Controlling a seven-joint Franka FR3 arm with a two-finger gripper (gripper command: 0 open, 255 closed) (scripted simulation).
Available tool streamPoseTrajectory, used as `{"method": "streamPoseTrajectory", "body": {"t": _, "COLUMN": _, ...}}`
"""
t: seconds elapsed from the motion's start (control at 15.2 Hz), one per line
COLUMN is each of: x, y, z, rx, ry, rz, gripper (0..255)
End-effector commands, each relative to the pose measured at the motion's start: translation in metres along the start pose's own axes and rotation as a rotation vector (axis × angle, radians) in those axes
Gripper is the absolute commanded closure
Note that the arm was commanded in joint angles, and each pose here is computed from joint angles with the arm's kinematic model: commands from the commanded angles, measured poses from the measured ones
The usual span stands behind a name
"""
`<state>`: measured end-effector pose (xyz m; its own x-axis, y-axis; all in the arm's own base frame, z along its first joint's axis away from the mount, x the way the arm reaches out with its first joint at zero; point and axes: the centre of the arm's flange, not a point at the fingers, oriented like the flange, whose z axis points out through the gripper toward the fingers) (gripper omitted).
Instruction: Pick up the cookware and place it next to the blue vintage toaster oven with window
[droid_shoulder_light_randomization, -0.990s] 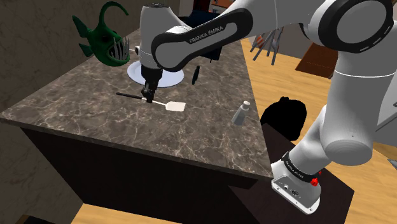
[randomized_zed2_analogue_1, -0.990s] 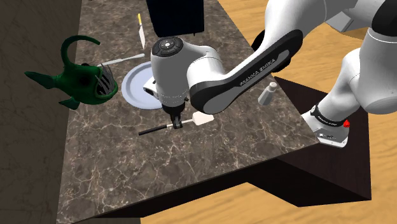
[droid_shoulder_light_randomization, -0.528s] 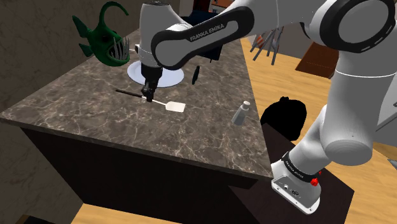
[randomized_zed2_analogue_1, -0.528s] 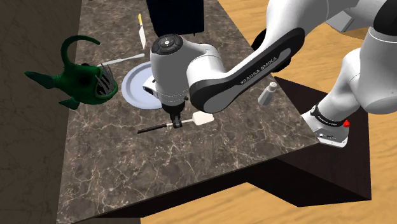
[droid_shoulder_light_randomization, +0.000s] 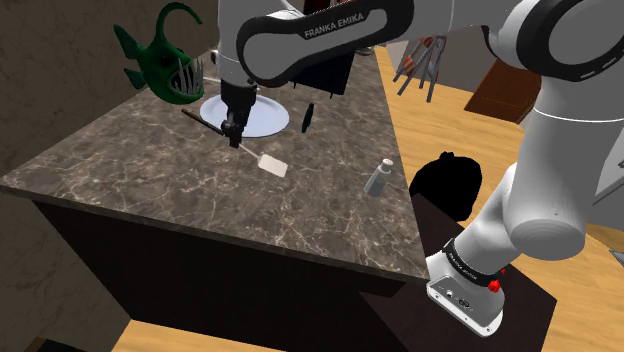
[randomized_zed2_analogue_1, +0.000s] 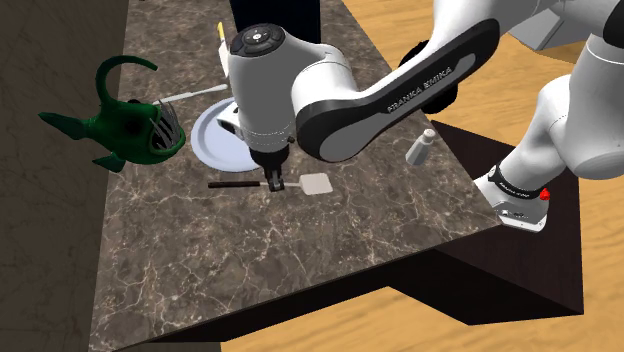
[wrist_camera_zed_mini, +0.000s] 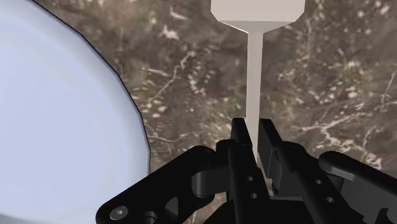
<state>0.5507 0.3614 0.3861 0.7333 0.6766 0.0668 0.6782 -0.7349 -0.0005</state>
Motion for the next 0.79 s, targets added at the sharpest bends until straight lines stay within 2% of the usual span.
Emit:
{"method": "streamPoseTrajectory", "body": {"t": 0.0, "x": 0.000, "y": 0.000, "z": -0.010, "rx": 0.000, "ry": 0.000, "rz": 0.000, "gripper": 255}}
{"method": "streamPoseTrajectory", "body": {"t": 0.73, "x": 0.004, "y": 0.000, "z": -0.068, "rx": 0.000, "ry": 0.000, "rz": 0.000, "gripper": 255}}
